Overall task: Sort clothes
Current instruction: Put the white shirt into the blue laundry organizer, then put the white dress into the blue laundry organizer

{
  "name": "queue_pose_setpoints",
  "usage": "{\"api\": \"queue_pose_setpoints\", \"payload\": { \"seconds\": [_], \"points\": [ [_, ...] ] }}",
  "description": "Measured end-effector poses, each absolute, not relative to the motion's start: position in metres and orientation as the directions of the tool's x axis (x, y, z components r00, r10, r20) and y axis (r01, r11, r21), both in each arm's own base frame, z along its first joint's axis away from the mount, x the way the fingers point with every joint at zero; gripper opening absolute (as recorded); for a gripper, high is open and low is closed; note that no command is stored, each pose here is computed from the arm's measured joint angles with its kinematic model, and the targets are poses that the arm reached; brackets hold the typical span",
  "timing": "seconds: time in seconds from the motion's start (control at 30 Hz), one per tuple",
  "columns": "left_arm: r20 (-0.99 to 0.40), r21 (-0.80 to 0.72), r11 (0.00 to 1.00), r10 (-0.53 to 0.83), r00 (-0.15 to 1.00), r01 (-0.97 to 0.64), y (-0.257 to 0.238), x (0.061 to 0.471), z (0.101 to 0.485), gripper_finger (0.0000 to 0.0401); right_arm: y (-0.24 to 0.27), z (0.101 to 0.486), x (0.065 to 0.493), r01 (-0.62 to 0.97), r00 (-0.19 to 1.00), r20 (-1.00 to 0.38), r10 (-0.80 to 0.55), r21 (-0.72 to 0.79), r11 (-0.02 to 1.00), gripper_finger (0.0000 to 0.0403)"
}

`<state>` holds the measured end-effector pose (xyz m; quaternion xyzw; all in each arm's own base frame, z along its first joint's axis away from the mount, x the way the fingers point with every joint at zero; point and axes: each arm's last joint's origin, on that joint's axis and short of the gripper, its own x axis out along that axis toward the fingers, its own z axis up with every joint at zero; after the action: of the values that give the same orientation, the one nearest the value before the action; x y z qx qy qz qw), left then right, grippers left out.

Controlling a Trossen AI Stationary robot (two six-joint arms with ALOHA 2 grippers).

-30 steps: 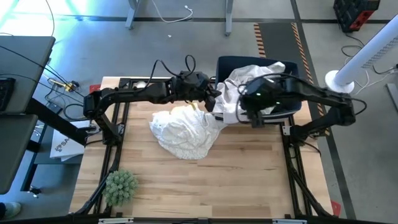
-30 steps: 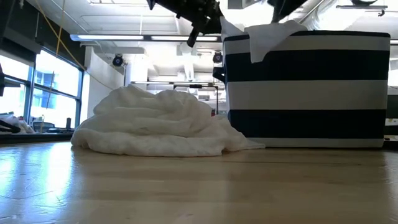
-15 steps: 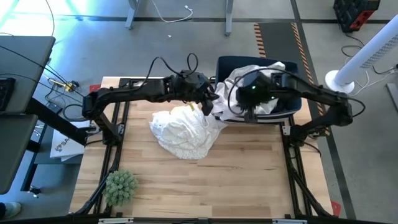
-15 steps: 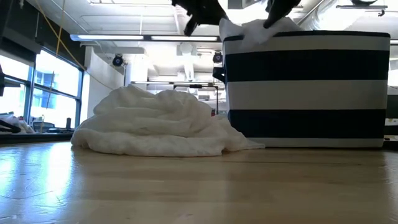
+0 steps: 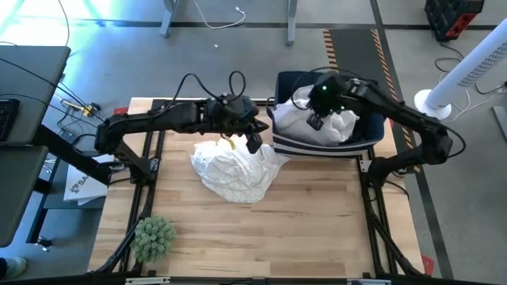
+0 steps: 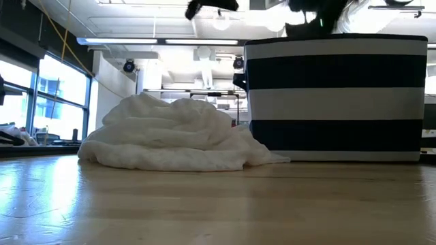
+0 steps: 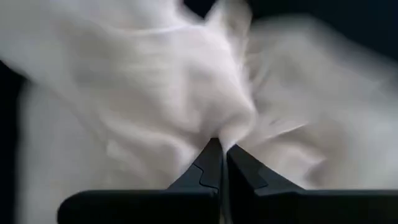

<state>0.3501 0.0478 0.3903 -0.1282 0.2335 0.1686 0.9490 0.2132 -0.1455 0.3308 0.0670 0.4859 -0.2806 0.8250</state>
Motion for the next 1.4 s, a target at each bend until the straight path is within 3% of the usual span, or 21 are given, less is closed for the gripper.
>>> {"api": "queue_pose_setpoints", "payload": {
  "seconds": [0.2, 0.37, 0.53, 0.77, 0.9, 1.03, 1.13, 1.23, 1.3, 1.4],
  "points": [
    [-0.587, -0.193, 0.87, 0.269, 0.764, -0.454, 0.035, 0.329, 0.391, 0.0003, -0.153, 0.246, 0.191, 0.601, 0.208, -0.932, -0.298, -0.119, 0.79, 0.0002],
    [-0.724, -0.21, 0.828, 0.226, 0.652, -0.52, 0.024, 0.318, 0.376, 0.0003, -0.158, 0.245, 0.179, 0.613, 0.121, -0.944, -0.307, -0.172, 0.771, 0.0036],
    [-0.842, -0.181, 0.82, 0.156, 0.517, -0.543, 0.018, 0.31, 0.345, 0.0028, -0.169, 0.304, 0.18, 0.627, 0.155, -0.907, -0.392, -0.216, 0.749, 0.0127],
    [-0.919, -0.136, 0.809, 0.112, 0.377, -0.572, 0.028, 0.303, 0.28, 0.0158, -0.161, 0.412, 0.177, 0.711, 0.37, -0.763, -0.53, -0.135, 0.69, 0.0259],
    [-0.905, -0.145, 0.799, 0.131, 0.405, -0.584, 0.041, 0.306, 0.245, 0.0234, -0.145, 0.462, 0.174, 0.675, 0.602, -0.624, -0.499, 0.064, 0.735, 0.0296],
    [-0.913, -0.126, 0.757, 0.164, 0.373, -0.641, 0.055, 0.308, 0.209, 0.0268, -0.128, 0.491, 0.176, 0.581, 0.747, -0.507, -0.429, 0.185, 0.793, 0.03],
    [-0.941, -0.065, 0.755, 0.171, 0.291, -0.652, 0.062, 0.309, 0.181, 0.0261, -0.116, 0.497, 0.181, 0.534, 0.784, -0.486, -0.387, 0.208, 0.82, 0.03],
    [-0.961, -0.038, 0.791, 0.138, 0.238, -0.611, 0.064, 0.315, 0.159, 0.0221, -0.105, 0.492, 0.191, 0.482, 0.799, -0.506, -0.325, 0.216, 0.849, 0.03],
    [-0.973, -0.047, 0.813, 0.095, 0.213, -0.58, 0.063, 0.317, 0.149, 0.0174, -0.097, 0.484, 0.199, 0.445, 0.801, -0.531, -0.278, 0.217, 0.869, 0.03],
    [-0.978, -0.087, 0.828, 0.036, 0.208, -0.554, 0.062, 0.319, 0.142, 0.0071, -0.085, 0.471, 0.211, 0.39, 0.795, -0.569, -0.209, 0.217, 0.895, 0.03]
  ]
}}
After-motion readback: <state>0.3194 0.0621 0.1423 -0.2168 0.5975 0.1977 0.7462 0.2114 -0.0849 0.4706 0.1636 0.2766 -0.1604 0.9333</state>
